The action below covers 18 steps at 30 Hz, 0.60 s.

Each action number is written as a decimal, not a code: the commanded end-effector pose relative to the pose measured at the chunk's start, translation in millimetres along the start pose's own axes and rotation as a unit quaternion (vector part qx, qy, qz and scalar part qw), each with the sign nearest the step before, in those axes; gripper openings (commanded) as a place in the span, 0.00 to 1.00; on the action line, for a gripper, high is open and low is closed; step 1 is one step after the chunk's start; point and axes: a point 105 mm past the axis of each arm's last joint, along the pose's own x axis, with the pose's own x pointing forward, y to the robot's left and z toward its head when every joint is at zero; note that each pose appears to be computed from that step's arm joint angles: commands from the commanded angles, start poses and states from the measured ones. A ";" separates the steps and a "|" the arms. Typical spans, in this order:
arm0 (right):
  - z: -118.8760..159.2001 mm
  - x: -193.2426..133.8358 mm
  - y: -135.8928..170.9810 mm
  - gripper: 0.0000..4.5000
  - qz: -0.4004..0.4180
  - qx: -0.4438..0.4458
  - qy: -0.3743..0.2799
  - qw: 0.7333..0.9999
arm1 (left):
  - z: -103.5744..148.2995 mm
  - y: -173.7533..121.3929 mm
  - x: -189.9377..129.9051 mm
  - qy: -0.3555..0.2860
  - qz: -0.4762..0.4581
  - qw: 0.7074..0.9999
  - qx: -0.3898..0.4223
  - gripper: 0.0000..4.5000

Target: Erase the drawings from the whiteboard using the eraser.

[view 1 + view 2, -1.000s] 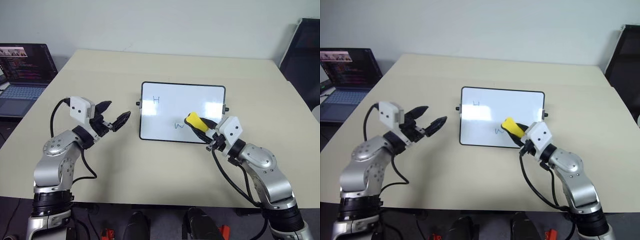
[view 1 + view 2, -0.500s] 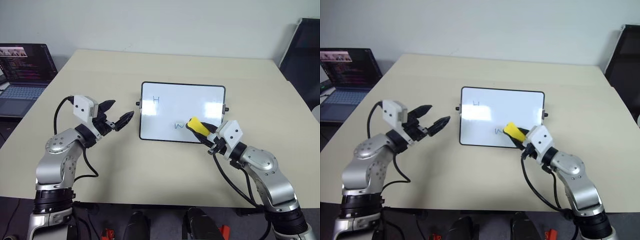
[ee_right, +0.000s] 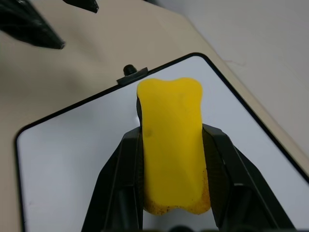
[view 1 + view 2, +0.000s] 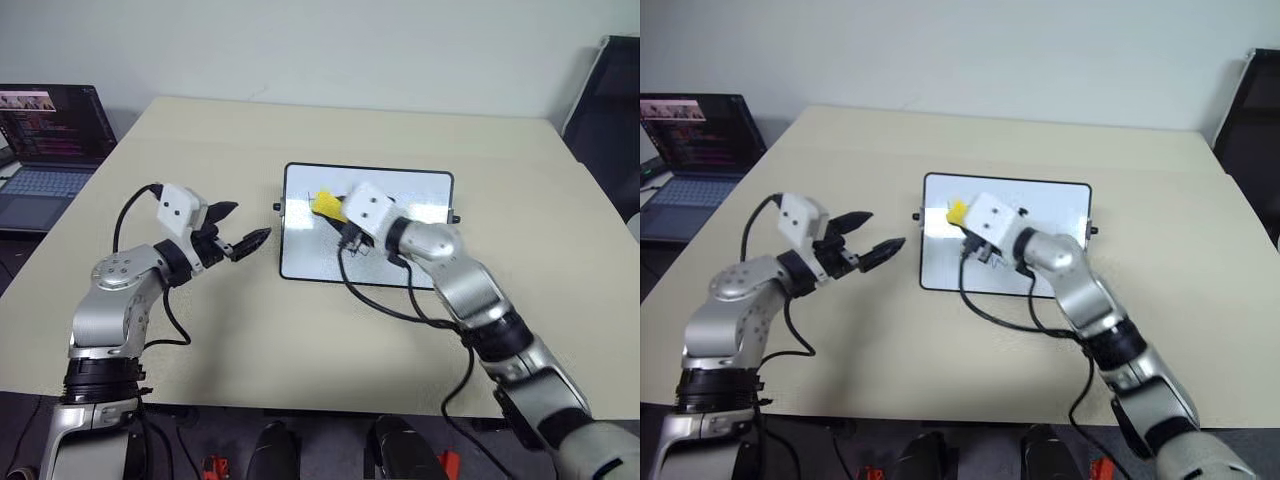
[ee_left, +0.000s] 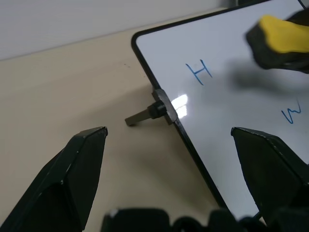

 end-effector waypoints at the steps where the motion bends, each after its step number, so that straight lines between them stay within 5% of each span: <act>1: 10.4 16.9 -12.8 0.29 -0.001 -0.037 0.009 0.999 | 11.7 -6.8 0.5 -0.008 -0.027 0.999 0.021 1.00; 13: -9.2 26.3 -3.5 0.29 0.102 -0.116 0.088 0.984 | 12.3 -19.6 1.2 -0.004 -0.061 0.997 0.037 1.00; 18: 7.2 37.2 -29.3 0.29 0.033 -0.142 0.076 0.986 | 12.7 -22.1 3.7 -0.006 -0.067 0.997 0.038 1.00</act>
